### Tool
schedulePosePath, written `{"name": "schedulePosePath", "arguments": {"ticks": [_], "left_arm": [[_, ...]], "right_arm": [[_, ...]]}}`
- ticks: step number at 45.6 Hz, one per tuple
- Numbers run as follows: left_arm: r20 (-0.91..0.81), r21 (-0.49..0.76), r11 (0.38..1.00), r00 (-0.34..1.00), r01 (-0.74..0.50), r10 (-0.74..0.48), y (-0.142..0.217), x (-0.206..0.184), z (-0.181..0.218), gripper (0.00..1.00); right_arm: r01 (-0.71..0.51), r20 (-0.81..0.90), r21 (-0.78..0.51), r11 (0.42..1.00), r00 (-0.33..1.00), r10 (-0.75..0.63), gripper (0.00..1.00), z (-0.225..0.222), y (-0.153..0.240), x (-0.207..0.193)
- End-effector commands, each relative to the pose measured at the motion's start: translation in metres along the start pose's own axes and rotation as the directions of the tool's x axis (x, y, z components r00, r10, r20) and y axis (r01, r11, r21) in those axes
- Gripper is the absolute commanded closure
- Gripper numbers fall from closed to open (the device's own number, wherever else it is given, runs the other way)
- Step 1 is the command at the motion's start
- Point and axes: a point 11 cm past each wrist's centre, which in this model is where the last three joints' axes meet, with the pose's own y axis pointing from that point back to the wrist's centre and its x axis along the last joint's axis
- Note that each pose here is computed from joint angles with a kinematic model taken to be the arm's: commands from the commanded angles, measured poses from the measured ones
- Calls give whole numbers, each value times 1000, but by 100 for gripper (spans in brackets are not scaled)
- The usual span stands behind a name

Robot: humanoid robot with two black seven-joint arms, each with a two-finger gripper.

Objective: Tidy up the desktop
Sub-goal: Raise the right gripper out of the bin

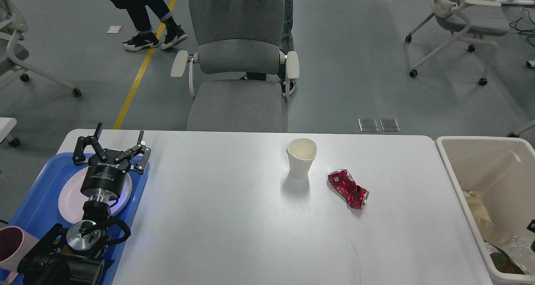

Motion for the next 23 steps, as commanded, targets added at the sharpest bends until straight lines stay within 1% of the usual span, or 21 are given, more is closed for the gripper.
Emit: {"name": "schedulePosePath", "arguments": {"ticks": [1, 4, 7, 14, 18, 23], "left_arm": [[0, 0, 1000, 1000, 0, 0, 0, 0, 0, 4], [0, 0, 1000, 1000, 0, 0, 0, 0, 0, 4], [0, 0, 1000, 1000, 0, 0, 0, 0, 0, 4], [0, 0, 1000, 1000, 0, 0, 0, 0, 0, 4], [0, 0, 1000, 1000, 0, 0, 0, 0, 0, 4], [0, 0, 1000, 1000, 0, 0, 0, 0, 0, 4]], "right_arm": [[54, -29, 9, 998, 998, -54, 0, -7, 18, 26], [69, -100, 15, 998, 993, -67, 0, -17, 33, 43], [103, -166, 48, 993, 982, -94, 0, -35, 52, 54], [183, -307, 73, 980, 940, -152, 0, -60, 105, 88], [267, -419, 73, 961, 883, -214, 0, -84, 143, 99], [389, -574, 59, 919, 767, -288, 0, -123, 213, 119]]}}
